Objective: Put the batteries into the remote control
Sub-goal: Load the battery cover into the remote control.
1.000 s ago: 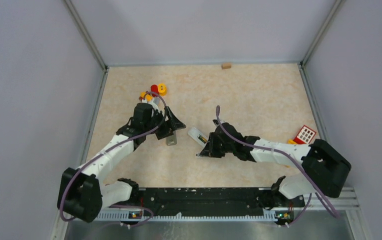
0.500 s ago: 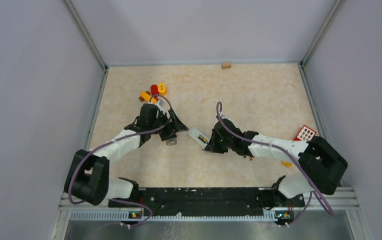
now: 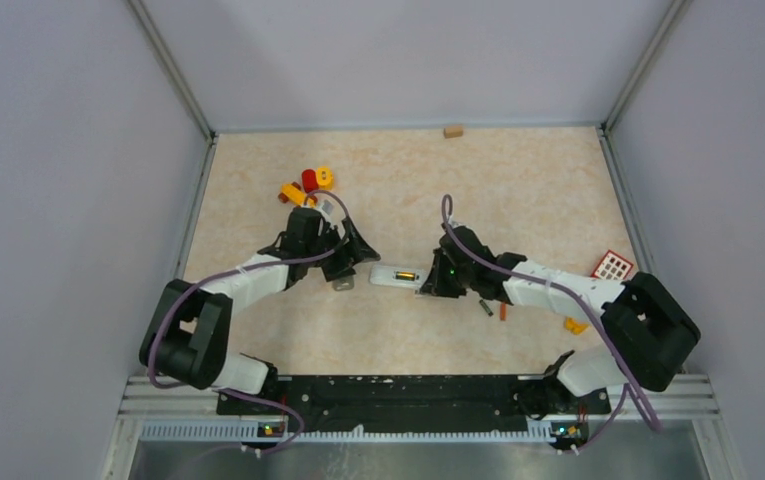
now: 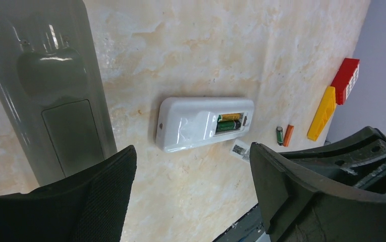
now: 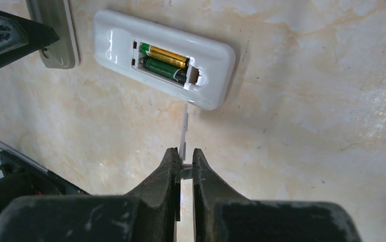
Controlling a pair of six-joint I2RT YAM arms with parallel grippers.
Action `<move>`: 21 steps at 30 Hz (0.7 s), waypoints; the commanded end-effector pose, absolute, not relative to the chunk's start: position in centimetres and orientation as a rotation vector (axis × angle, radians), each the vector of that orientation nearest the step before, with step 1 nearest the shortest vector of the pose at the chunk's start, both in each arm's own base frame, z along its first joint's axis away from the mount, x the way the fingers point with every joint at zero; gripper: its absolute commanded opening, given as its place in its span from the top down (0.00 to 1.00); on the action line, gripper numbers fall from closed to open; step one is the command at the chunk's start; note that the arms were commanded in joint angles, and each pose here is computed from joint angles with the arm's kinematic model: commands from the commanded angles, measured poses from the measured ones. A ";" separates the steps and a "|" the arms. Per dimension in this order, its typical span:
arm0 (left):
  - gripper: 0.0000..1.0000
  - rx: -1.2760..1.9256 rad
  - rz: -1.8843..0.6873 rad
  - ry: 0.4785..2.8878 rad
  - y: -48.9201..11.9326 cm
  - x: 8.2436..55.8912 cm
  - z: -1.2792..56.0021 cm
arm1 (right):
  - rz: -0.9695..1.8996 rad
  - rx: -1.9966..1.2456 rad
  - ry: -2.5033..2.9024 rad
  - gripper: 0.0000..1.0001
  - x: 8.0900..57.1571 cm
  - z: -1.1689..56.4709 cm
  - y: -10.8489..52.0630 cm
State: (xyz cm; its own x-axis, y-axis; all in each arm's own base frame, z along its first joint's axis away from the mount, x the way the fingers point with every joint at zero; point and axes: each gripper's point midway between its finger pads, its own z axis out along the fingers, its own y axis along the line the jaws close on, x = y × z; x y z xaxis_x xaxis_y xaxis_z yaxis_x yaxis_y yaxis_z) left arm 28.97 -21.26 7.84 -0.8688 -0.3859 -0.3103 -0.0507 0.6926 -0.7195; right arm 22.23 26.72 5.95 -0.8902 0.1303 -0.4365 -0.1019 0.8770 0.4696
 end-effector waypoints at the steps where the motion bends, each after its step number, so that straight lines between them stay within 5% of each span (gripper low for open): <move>1: 0.15 -0.303 -0.980 2.395 -21.0 30.6 8.2 | 0.885 -0.064 2.445 1.00 23.3 10.9 28.3; 7: 0.18 -0.243 -0.951 2.421 -20.9 30.6 7.1 | 1.258 0.029 2.301 1.00 24.8 14.9 29.3; 21: 0.43 -0.158 -0.968 2.495 -21.6 30.2 5.5 | 1.329 -0.022 2.449 1.00 27.0 11.3 31.1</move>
